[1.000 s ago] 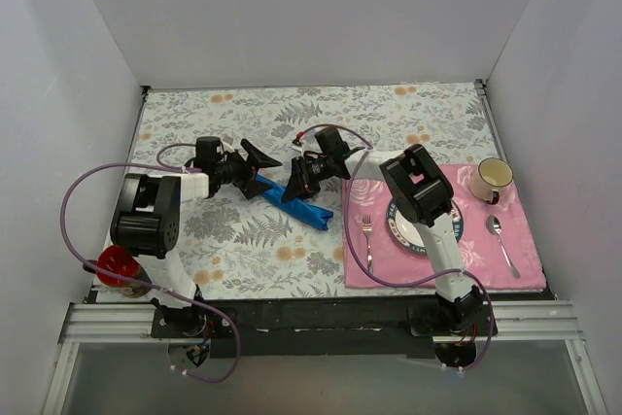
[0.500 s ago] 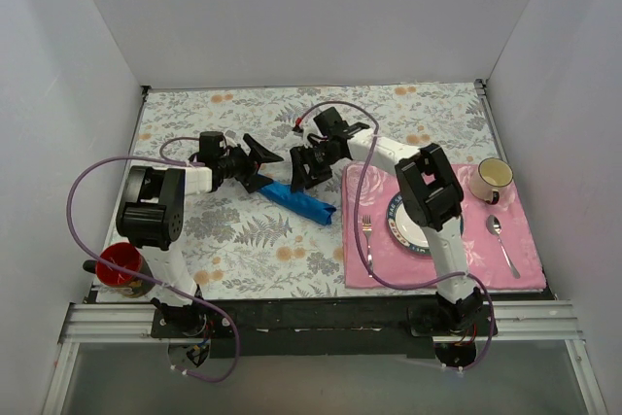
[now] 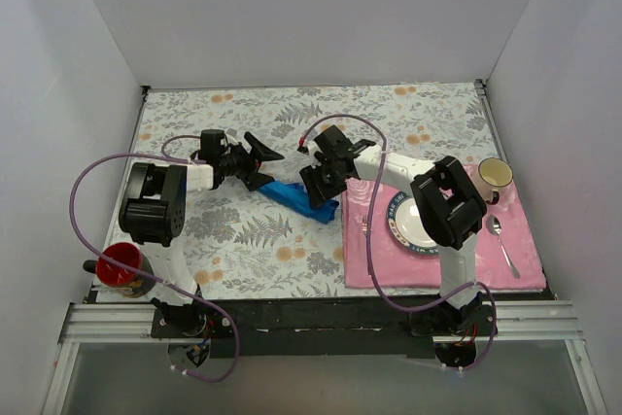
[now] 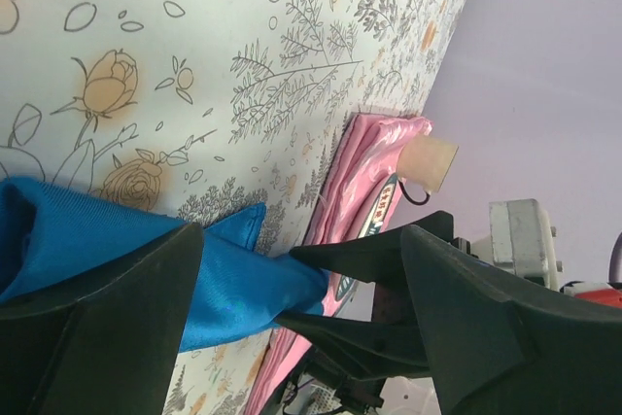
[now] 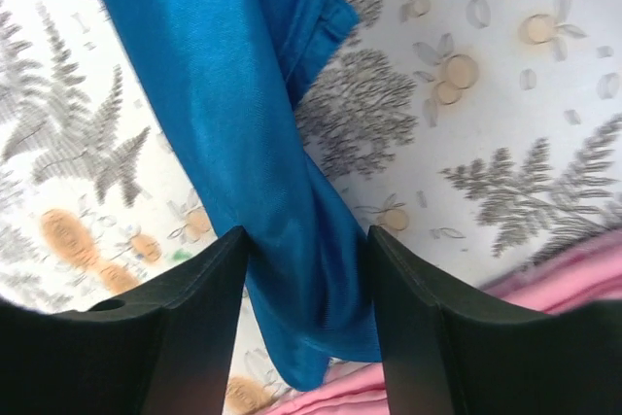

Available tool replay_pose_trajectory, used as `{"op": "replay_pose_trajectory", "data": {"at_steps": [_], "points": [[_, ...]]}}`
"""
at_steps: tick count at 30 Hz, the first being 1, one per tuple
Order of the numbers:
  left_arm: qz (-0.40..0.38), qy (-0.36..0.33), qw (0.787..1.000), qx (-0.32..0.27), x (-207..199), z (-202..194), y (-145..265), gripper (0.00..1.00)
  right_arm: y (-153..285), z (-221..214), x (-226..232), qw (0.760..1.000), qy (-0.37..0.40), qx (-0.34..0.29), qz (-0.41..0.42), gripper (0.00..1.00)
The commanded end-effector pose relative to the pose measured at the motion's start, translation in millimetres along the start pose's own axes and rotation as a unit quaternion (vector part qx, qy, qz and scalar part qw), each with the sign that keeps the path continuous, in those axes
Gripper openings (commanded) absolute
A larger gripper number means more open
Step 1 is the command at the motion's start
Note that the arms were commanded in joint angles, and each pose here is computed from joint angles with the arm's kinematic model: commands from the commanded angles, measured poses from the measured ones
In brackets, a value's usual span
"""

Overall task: Fold the napkin, place the utensils inside, and roll it up
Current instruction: Roll the napkin with the utensil

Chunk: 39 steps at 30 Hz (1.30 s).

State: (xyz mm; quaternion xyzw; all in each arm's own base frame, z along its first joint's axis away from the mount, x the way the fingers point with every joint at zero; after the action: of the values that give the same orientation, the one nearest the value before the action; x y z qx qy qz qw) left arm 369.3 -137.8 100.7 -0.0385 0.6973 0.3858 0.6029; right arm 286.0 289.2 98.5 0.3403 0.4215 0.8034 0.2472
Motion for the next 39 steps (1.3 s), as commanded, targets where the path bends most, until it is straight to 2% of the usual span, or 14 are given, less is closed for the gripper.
{"op": "replay_pose_trajectory", "data": {"at_steps": [1, 3, 5, 9, 12, 13, 16, 18, 22, 26, 33, 39], "points": [[0.045, 0.0, 0.999, -0.01, 19, 3, -7, 0.83, -5, 6, -22, 0.992, 0.046, -0.015, -0.118, 0.56], [0.048, -0.004, 0.999, -0.012, 19, 5, -7, 0.83, -6, 8, -29, 0.984, 0.059, -0.016, -0.166, 0.53], [0.052, -0.004, 0.999, -0.01, 21, 6, -9, 0.83, -9, 6, -32, 0.982, 0.064, -0.013, -0.178, 0.46], [0.057, -0.002, 0.998, -0.009, 25, 7, -12, 0.83, -6, 13, -29, 0.98, 0.068, -0.021, -0.183, 0.45], [0.058, -0.004, 0.998, -0.011, 25, 8, -12, 0.83, 9, 24, -13, 0.973, 0.106, -0.049, -0.2, 0.55], [0.059, -0.005, 0.998, -0.012, 24, 8, -12, 0.84, 18, 31, -5, 0.968, 0.122, -0.069, -0.206, 0.65], [0.056, -0.005, 0.998, -0.011, 23, 8, -12, 0.83, 24, 39, 19, 0.948, 0.213, -0.1, -0.214, 0.78], [0.056, -0.005, 0.998, -0.011, 22, 9, -12, 0.83, 20, 39, 32, 0.934, 0.269, -0.102, -0.213, 0.81], [0.059, -0.005, 0.998, -0.007, 22, 9, -12, 0.83, 7, 43, 44, 0.927, 0.302, -0.105, -0.198, 0.85], [0.059, -0.006, 0.998, -0.005, 21, 10, -13, 0.83, -7, 53, 49, 0.925, 0.315, -0.117, -0.179, 0.85], [0.06, -0.012, 0.998, 0.0, 18, 10, -12, 0.83, -35, 52, 35, 0.916, 0.339, -0.095, -0.193, 0.83], [0.06, -0.017, 0.998, 0.003, 13, 12, -10, 0.84, -43, 45, 14, 0.931, 0.306, -0.083, -0.181, 0.73]]}}
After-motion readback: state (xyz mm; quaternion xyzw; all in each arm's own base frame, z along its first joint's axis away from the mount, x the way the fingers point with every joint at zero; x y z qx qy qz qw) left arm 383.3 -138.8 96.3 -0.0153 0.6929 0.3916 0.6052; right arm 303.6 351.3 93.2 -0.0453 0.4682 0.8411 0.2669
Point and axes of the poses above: each gripper's point midway between its finger pads, its own y axis back along the fingers, its own x axis along the line the jaws close on, z = x × y, the point moved 7 cm from there along y, back along the fingers
